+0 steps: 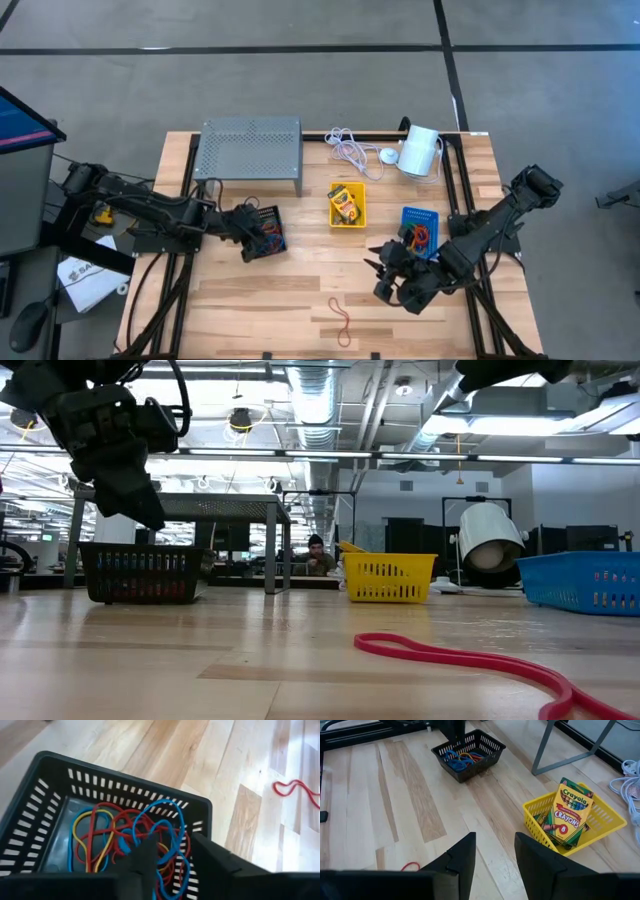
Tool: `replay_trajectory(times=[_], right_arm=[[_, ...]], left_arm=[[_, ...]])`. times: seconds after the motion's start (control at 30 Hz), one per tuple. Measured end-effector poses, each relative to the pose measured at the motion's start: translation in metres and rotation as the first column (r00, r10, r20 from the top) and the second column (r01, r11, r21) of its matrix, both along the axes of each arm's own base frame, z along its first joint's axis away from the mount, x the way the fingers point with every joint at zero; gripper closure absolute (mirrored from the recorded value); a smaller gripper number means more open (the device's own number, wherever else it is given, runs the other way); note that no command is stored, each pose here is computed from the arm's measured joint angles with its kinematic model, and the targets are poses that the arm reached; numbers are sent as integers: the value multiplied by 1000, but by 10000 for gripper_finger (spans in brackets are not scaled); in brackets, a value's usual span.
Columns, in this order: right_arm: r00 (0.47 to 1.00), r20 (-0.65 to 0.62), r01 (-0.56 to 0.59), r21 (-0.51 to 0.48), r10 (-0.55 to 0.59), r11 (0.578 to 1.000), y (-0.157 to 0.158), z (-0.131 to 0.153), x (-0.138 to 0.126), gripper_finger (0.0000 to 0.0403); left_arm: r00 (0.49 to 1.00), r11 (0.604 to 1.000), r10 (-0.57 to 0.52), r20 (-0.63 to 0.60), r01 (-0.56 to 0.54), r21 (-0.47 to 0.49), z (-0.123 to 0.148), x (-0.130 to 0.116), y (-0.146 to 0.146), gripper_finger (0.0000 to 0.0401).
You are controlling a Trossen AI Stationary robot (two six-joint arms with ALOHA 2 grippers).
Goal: Pick & Place Office Desk Supplies
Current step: Put the red rubber band into the black bin
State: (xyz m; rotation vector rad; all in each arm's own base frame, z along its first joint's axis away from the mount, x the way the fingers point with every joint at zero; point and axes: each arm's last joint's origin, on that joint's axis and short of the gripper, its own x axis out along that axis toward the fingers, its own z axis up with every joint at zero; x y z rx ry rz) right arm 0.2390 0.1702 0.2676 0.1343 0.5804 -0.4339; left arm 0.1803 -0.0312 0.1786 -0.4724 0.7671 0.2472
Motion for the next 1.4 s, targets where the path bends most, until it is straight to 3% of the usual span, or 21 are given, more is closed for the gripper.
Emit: replay_trajectory(times=[0.13,0.27,0.4,0.5,0.57,0.63,0.73,0.9,1.13,1.4], right_arm=[[1000,-5,-5,5,5,1000,0,0,0,272],[1000,-6,-5,6,5,1000,0,0,0,272],[1000,-11,-11,13,11,1000,1,0,0,272],[1000,-24,-18,17,18,1000,2,-3,1,272],[998,-50,-40,27,41,999,2,-5,1,272],[995,-70,-62,47,66,997,4,-7,3,272],[991,-104,-83,69,90,994,6,-12,5,272],[987,-108,-104,113,116,988,10,-15,9,272],[987,-95,-117,130,130,984,14,-14,7,272],[984,-87,-142,136,155,980,20,-14,3,272]], left_arm=[[1000,1000,18,2,-18,10,0,0,2,239],[999,1000,28,37,-28,6,2,3,4,217],[974,993,-87,210,101,-59,16,13,-5,218],[889,968,-190,416,240,-72,35,20,-20,230],[808,943,-280,519,334,-11,45,24,-34,241],[742,905,-390,545,419,78,51,26,-53,252],[690,855,-511,512,470,221,62,38,-82,266],[685,759,-647,335,538,366,59,71,-117,271],[717,674,-693,77,607,421,27,117,-127,246],[708,629,-706,-3,630,455,5,155,-127,217]])
